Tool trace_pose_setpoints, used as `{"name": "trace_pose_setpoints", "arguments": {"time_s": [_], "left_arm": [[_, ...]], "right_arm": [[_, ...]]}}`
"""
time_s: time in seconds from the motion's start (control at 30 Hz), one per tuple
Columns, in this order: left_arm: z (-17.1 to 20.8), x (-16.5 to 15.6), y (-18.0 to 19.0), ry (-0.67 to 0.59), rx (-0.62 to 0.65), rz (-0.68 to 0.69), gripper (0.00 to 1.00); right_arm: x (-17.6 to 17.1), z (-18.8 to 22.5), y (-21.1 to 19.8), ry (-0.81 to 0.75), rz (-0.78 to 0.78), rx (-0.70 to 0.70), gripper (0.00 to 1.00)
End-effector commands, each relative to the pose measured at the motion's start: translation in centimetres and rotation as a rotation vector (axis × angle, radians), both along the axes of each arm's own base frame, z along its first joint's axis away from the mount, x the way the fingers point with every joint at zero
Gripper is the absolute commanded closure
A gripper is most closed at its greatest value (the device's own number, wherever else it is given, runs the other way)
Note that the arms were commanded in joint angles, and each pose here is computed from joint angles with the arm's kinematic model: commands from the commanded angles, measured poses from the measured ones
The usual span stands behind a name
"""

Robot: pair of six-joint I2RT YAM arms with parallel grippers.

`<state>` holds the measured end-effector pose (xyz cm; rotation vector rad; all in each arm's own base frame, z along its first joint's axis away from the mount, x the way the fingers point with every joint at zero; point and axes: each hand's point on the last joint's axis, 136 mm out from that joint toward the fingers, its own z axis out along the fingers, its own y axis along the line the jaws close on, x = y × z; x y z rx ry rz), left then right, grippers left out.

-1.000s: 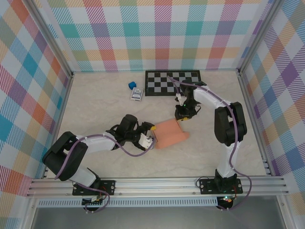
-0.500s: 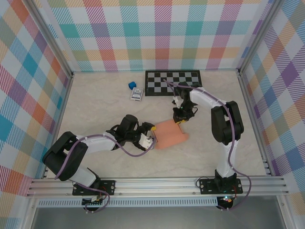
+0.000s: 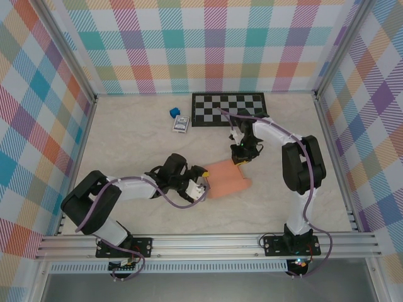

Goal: Fold the paper box

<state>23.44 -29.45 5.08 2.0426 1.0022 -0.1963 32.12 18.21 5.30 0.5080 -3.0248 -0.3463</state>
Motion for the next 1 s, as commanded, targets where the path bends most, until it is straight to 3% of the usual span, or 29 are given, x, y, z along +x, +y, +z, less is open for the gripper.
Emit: {"name": "trace_pose_setpoints", "arguments": {"time_s": [0.0,0.27,0.43,0.7,0.97], "left_arm": [[0.3,-0.5,-1.5,-0.010,-0.020,-0.077,0.13],[-0.8,-1.6,-0.7,-0.017,0.029,-0.112,0.13],[-1.8,-2.4,-1.9,-0.017,0.037,-0.148,0.13],[-3.8,-2.7,-1.6,-0.113,0.119,-0.197,0.14],[-3.3,-2.7,-2.3,-0.180,0.101,-0.198,0.30]], "right_arm": [[-1.5,-1.9,-0.7,0.058,0.024,-0.044,0.88],[-0.8,-2.0,-0.9,0.059,0.030,-0.022,0.95],[-1.3,-1.1,0.6,0.052,0.048,0.071,0.96],[-3.1,-1.0,1.4,0.104,0.057,0.150,0.95],[-3.3,-0.4,2.1,0.134,0.036,0.194,0.91]]}}
